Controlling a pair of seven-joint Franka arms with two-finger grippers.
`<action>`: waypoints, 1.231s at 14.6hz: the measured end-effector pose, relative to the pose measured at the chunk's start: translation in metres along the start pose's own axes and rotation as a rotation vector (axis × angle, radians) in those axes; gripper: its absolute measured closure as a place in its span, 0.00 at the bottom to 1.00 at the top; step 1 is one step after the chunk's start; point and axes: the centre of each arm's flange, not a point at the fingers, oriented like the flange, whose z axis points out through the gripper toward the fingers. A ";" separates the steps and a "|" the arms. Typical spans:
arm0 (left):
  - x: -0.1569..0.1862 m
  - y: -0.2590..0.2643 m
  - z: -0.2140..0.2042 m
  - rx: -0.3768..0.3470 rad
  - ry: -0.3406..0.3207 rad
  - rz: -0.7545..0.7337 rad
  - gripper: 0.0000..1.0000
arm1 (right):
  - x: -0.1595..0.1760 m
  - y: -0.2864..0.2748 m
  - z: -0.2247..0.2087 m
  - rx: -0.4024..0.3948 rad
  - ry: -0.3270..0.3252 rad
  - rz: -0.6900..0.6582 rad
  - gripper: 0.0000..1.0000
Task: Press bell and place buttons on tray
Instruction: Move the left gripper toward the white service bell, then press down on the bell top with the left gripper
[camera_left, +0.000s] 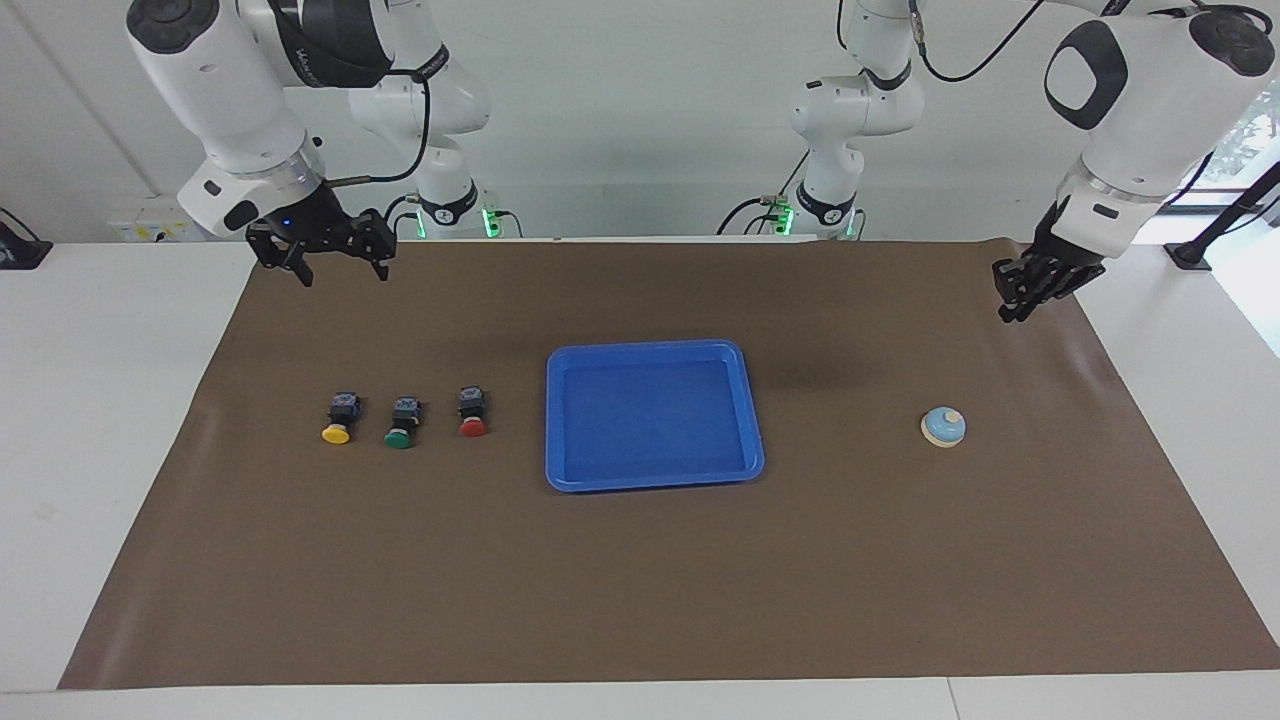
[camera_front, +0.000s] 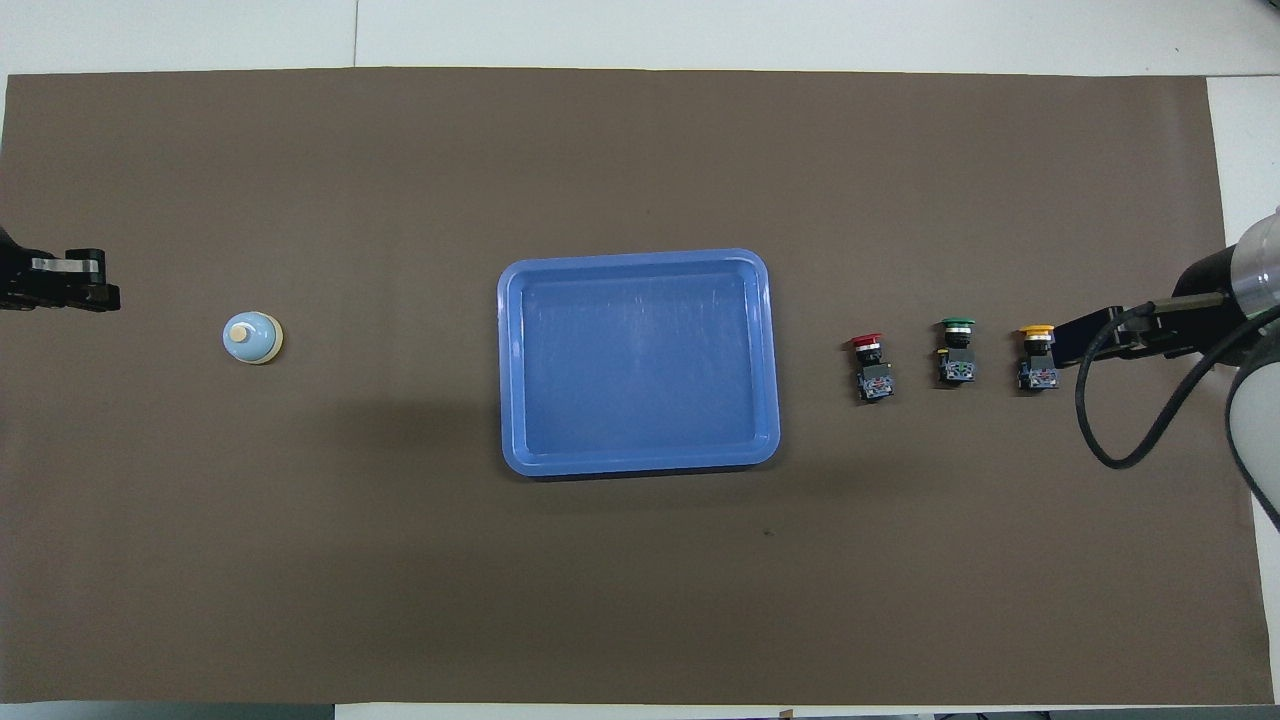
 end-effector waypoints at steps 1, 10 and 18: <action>0.001 0.001 0.010 0.000 0.001 0.006 0.99 | 0.000 0.000 0.000 0.000 0.000 0.000 0.00; 0.026 0.000 0.136 0.004 0.000 0.056 0.99 | 0.000 0.000 0.000 0.000 0.000 0.000 0.00; 0.011 -0.015 0.190 0.008 0.022 0.040 0.99 | 0.000 0.000 0.000 0.000 0.000 0.000 0.00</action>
